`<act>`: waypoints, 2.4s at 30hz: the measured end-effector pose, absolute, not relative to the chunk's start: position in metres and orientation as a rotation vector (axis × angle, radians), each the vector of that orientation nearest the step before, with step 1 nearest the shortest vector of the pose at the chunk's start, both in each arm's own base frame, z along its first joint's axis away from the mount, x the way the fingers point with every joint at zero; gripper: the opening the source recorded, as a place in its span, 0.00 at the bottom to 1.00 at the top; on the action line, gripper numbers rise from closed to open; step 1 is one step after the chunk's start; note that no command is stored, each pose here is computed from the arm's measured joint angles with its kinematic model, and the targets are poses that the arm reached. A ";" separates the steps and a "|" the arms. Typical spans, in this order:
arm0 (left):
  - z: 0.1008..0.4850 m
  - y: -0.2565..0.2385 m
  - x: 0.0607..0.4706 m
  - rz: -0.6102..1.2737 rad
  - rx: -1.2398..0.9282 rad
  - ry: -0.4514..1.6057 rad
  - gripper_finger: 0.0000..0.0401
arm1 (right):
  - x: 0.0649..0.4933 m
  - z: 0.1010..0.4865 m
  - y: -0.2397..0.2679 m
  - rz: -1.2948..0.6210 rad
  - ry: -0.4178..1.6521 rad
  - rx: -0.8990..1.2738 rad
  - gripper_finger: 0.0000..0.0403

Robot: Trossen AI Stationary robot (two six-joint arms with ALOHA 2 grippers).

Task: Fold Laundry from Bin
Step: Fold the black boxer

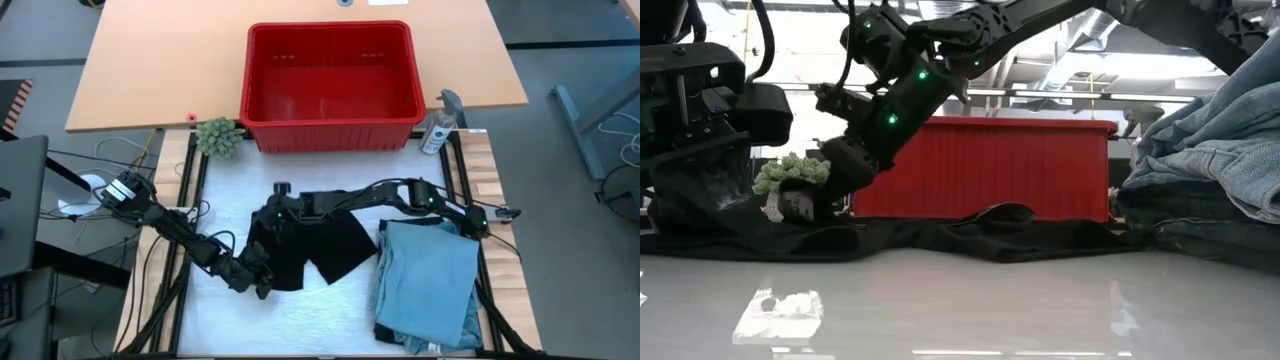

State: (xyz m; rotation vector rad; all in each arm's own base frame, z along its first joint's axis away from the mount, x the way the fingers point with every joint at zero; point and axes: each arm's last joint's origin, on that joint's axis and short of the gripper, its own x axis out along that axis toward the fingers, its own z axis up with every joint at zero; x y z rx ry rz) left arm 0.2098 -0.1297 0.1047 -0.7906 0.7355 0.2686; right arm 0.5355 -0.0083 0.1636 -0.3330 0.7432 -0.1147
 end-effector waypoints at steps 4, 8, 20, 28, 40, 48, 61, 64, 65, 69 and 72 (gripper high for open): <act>0.105 -0.130 0.210 0.264 -0.795 0.741 0.00 | 0.533 0.172 -0.039 -0.309 0.745 -0.372 0.51; 0.105 -0.131 0.209 0.257 -0.796 0.746 0.00 | 0.529 0.198 -0.078 -0.479 0.731 -0.305 0.51; 0.105 -0.132 0.209 0.254 -0.789 0.745 0.00 | 0.506 0.268 -0.124 -0.210 0.847 0.135 0.51; 0.105 -0.135 0.207 0.236 -0.772 0.747 0.00 | 0.476 0.259 -0.058 0.344 1.179 -0.012 0.51; 0.105 -0.135 0.208 0.233 -0.777 0.743 0.00 | 0.500 0.182 -0.029 0.401 1.325 -0.126 0.51; 0.105 -0.135 0.207 0.231 -0.770 0.744 0.00 | 0.498 0.189 -0.104 0.001 1.321 -0.219 0.45; 0.114 -0.135 0.208 0.221 -0.825 0.692 0.00 | 0.445 0.274 -0.139 -0.042 1.292 0.123 0.31; 0.130 -0.132 0.210 0.192 -0.827 0.623 0.00 | 0.435 0.288 -0.116 0.089 1.312 0.145 0.30; 0.135 -0.130 0.209 0.197 -0.820 0.610 0.00 | 0.431 0.287 -0.109 0.113 1.342 0.143 0.29; 0.147 -0.121 0.202 0.248 -0.808 0.582 0.00 | 0.418 0.269 -0.082 0.184 1.414 0.172 0.28; 0.156 -0.116 0.197 0.295 -0.778 0.534 0.00 | 0.400 0.254 -0.062 0.184 1.375 0.188 0.26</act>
